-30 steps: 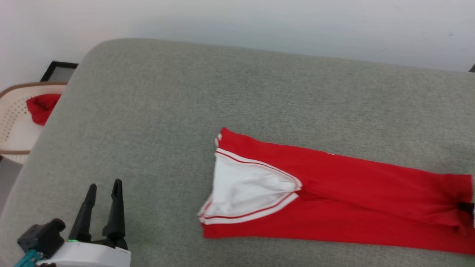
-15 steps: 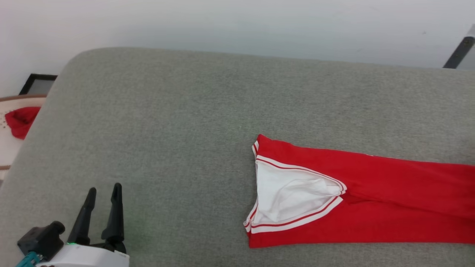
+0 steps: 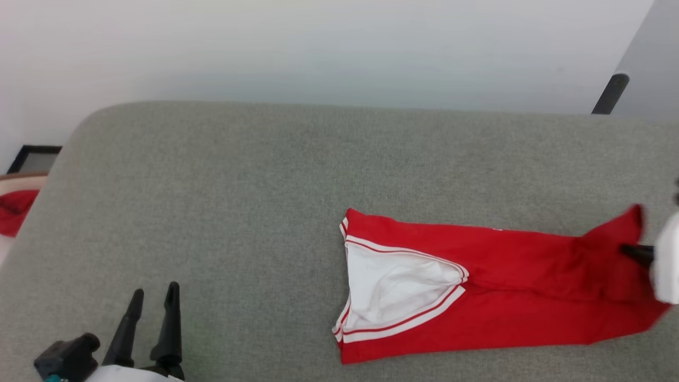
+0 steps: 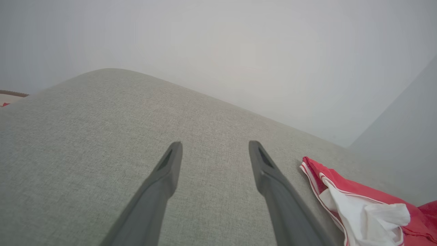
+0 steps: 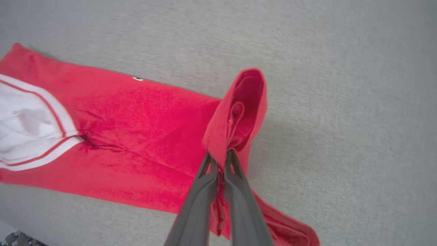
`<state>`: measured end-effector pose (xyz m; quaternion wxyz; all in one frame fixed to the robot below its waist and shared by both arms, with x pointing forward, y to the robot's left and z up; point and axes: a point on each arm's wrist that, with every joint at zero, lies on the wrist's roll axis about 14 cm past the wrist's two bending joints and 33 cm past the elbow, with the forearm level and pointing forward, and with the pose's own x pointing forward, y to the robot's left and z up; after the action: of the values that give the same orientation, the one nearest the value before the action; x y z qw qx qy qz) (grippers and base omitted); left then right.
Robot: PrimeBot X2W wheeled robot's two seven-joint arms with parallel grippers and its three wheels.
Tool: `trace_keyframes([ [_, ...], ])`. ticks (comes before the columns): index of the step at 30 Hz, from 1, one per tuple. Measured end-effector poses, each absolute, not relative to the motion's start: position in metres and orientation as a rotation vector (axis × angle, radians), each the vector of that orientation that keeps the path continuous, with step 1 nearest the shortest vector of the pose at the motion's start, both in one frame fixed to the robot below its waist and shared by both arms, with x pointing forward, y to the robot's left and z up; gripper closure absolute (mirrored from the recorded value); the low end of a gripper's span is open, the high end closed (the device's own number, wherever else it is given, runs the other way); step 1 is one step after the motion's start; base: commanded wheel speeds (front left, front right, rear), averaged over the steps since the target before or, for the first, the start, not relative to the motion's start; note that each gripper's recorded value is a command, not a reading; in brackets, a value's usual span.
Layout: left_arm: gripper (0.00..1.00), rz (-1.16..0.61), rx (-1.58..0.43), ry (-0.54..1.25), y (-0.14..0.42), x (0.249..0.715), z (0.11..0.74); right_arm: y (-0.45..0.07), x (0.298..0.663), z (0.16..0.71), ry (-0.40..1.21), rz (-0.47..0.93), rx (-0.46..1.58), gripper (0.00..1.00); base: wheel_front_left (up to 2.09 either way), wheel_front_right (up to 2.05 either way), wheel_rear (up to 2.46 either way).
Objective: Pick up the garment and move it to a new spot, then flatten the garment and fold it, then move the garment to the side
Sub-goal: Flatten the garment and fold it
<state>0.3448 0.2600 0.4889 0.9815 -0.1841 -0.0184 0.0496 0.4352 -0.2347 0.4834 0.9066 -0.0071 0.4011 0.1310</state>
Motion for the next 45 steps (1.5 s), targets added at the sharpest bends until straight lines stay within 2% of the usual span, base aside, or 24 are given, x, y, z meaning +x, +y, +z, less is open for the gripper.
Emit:
trace_keyframes([
  [9, 0.0, 0.108, -0.384, -0.065, 0.26, 0.335, 0.496, -0.142, 0.424, 0.518, 0.711, 0.534, -0.108, 1.0, 0.0, 0.0, 0.0],
  [23, 0.0, 0.196, -0.407, -0.095, 0.276, 0.312, 0.498, -0.004, 0.415, 0.509, 0.693, 0.847, -0.168, 1.0, 0.0, 0.0, 0.0],
  [36, 0.0, 0.257, -0.425, -0.103, 0.287, 0.303, 0.498, 0.049, 0.413, 0.457, 0.812, 0.933, -0.214, 1.0, 0.0, 0.0, 0.0],
  [37, 0.0, 0.26, -0.426, -0.1, 0.287, 0.303, 0.497, 0.05, 0.414, 0.454, 0.816, 0.933, -0.219, 0.96, 0.0, 0.0, 0.0],
  [38, 0.0, 0.262, -0.428, -0.099, 0.287, 0.303, 0.496, 0.052, 0.415, 0.453, 0.815, 0.936, -0.221, 0.75, 0.0, 0.0, 0.0],
  [39, 0.0, 0.263, -0.429, -0.097, 0.287, 0.304, 0.496, 0.053, 0.416, 0.453, 0.813, 0.939, -0.218, 0.63, 0.0, 0.0, 0.0],
  [40, 0.0, 0.263, -0.429, -0.096, 0.287, 0.304, 0.495, 0.055, 0.416, 0.454, 0.809, 0.944, -0.22, 0.56, 0.0, 0.0, 0.0],
  [41, 0.0, 0.26, -0.429, -0.095, 0.287, 0.305, 0.495, 0.057, 0.415, 0.454, 0.804, 0.95, -0.222, 0.36, 0.0, 0.0, 0.0],
  [42, 0.0, 0.257, -0.43, -0.094, 0.286, 0.306, 0.495, 0.058, 0.415, 0.456, 0.799, 0.955, -0.221, 0.0, 0.0, 0.0, 0.0],
  [45, 0.0, 0.248, -0.427, -0.094, 0.285, 0.309, 0.496, 0.059, 0.414, 0.46, 0.785, 0.962, -0.205, 0.0, 0.0, 0.0, 0.0],
])
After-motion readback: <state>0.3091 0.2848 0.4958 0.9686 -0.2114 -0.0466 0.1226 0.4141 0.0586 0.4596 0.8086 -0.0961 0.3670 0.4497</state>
